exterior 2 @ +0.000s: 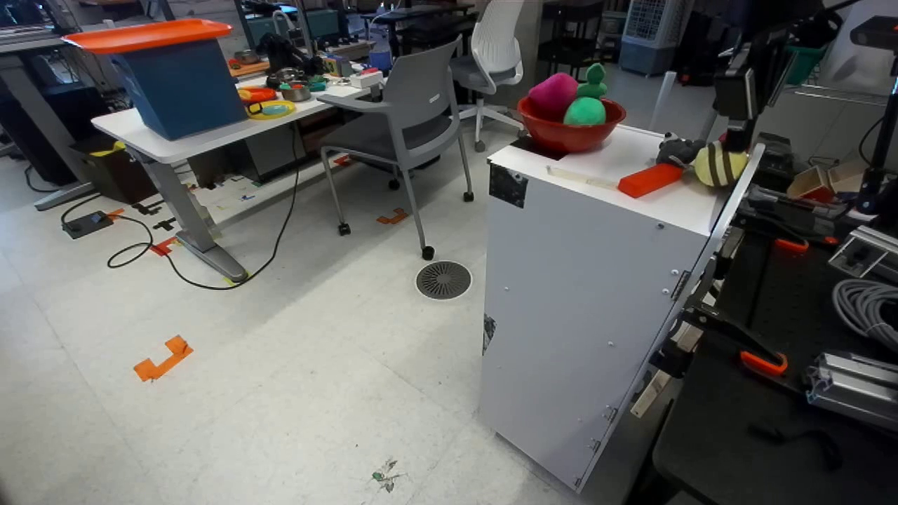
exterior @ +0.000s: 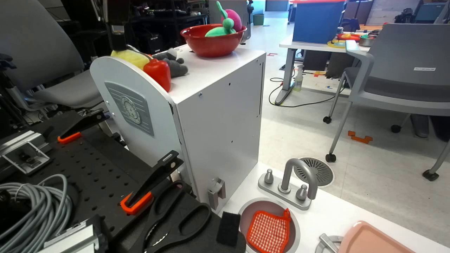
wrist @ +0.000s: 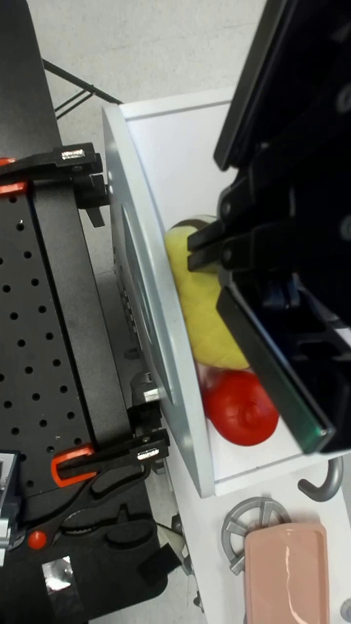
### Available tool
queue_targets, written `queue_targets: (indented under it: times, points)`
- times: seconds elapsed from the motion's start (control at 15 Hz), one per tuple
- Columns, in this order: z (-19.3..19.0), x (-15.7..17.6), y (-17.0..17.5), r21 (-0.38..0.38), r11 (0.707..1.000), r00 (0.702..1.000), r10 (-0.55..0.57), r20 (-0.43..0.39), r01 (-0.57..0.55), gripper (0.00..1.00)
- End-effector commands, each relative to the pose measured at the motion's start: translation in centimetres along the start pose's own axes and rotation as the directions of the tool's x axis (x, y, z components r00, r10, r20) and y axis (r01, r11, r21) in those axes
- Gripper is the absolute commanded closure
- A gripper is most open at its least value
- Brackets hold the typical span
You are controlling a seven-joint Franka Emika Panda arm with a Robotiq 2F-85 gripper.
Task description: Pick the yellow object and put it in the bowl
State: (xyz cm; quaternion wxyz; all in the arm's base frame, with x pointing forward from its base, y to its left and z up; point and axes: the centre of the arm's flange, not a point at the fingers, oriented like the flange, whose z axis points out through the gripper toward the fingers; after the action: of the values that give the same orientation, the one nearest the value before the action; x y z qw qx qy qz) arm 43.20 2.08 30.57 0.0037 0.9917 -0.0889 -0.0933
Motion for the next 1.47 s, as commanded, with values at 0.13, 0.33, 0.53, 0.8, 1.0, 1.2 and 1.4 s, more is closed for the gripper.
queue_targets:
  times: [0.13, 0.33, 0.53, 0.8, 1.0, 1.2, 1.4]
  points:
    - [-1.3, -1.5, 0.9, 0.016, 1.000, 0.999, 0.026, -0.046, -0.025, 0.99]
    - [-1.8, -1.9, 1.0, 0.016, 0.999, 0.998, 0.030, -0.059, -0.029, 0.99]
    - [-2.4, -2.5, 1.3, 0.016, 0.999, 0.996, 0.042, -0.079, -0.041, 0.99]
    - [-3.8, -3.9, 2.6, 0.029, 0.995, 0.986, 0.102, -0.130, -0.099, 0.99]
    - [-4.9, -4.6, 3.7, 0.042, 0.989, 0.975, 0.145, -0.171, -0.139, 0.99]
    - [-5.8, -5.3, 4.4, 0.051, 0.985, 0.965, 0.172, -0.199, -0.166, 0.99]
    - [-6.5, -6.0, 4.8, 0.057, 0.981, 0.955, 0.193, -0.225, -0.185, 0.99]
